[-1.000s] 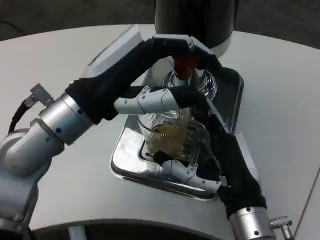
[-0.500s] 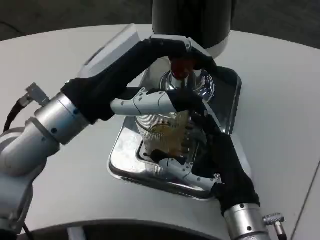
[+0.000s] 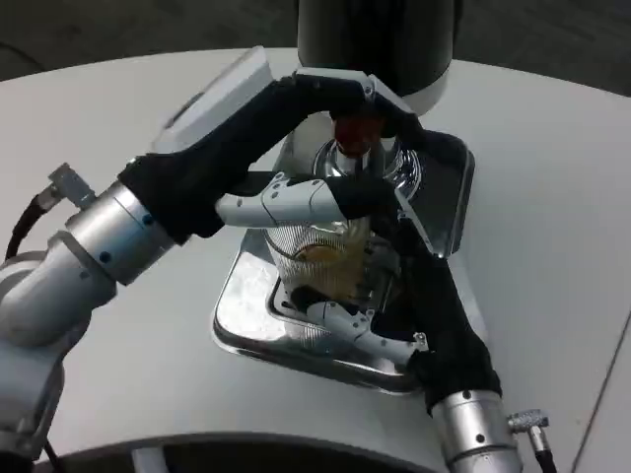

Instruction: Grasp the cup under the faucet to collect the drink, then remove the cup.

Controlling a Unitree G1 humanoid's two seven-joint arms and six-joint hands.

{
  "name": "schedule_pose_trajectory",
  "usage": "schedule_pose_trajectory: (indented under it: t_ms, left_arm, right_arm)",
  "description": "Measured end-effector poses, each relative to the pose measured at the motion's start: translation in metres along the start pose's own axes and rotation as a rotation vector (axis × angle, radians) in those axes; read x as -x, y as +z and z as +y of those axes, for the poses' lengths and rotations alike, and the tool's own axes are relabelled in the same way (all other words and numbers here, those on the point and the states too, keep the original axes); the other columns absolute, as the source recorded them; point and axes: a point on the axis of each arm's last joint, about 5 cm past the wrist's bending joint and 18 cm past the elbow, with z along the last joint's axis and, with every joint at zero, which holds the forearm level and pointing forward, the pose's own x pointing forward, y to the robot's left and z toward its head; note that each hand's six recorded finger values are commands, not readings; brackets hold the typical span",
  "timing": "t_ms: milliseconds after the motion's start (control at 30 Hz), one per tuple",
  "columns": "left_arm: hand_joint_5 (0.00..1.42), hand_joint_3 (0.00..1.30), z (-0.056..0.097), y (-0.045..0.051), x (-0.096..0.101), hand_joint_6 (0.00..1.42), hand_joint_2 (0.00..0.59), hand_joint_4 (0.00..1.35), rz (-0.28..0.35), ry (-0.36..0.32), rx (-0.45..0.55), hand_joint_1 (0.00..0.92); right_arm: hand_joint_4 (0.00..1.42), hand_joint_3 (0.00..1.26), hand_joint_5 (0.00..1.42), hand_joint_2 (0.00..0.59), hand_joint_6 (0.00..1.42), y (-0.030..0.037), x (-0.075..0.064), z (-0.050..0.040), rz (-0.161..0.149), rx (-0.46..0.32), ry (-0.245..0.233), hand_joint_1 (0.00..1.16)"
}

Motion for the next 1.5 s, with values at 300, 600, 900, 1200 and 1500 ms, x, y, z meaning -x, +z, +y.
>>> schedule_pose_trajectory:
  t_ms: [300,600,900,1200,1500]
  left_arm:
    - [0.42,0.57,0.0,0.0,0.0,0.26,0.058,0.44,0.001,0.004,-0.002,0.0]
    - [0.42,0.57,0.001,0.0003,0.0,0.26,0.058,0.44,0.002,0.003,-0.005,0.0]
    - [0.42,0.57,0.001,0.0007,0.001,0.26,0.058,0.44,0.004,0.001,-0.009,0.0]
    - [0.43,0.57,0.002,0.0007,0.001,0.25,0.059,0.44,0.006,0.001,-0.013,0.0]
    - [0.44,0.58,0.002,0.0007,0.001,0.25,0.059,0.44,0.007,0.009,-0.014,0.0]
  right_arm:
    - [0.08,0.07,0.12,0.149,0.18,-0.0016,-0.005,0.0038,-0.005,-0.004,-0.006,0.87]
    - [0.08,0.07,0.12,0.151,0.18,-0.003,-0.012,0.0084,-0.011,-0.005,-0.005,0.87]
    - [0.08,0.08,0.13,0.151,0.18,-0.0047,-0.017,0.0125,-0.018,-0.006,-0.008,0.87]
    - [0.16,0.11,0.21,0.155,0.22,-0.0057,-0.021,0.016,-0.025,0.004,-0.012,0.87]
    - [0.27,0.15,0.32,0.159,0.27,-0.0055,-0.023,0.0175,-0.028,0.015,-0.019,0.87]
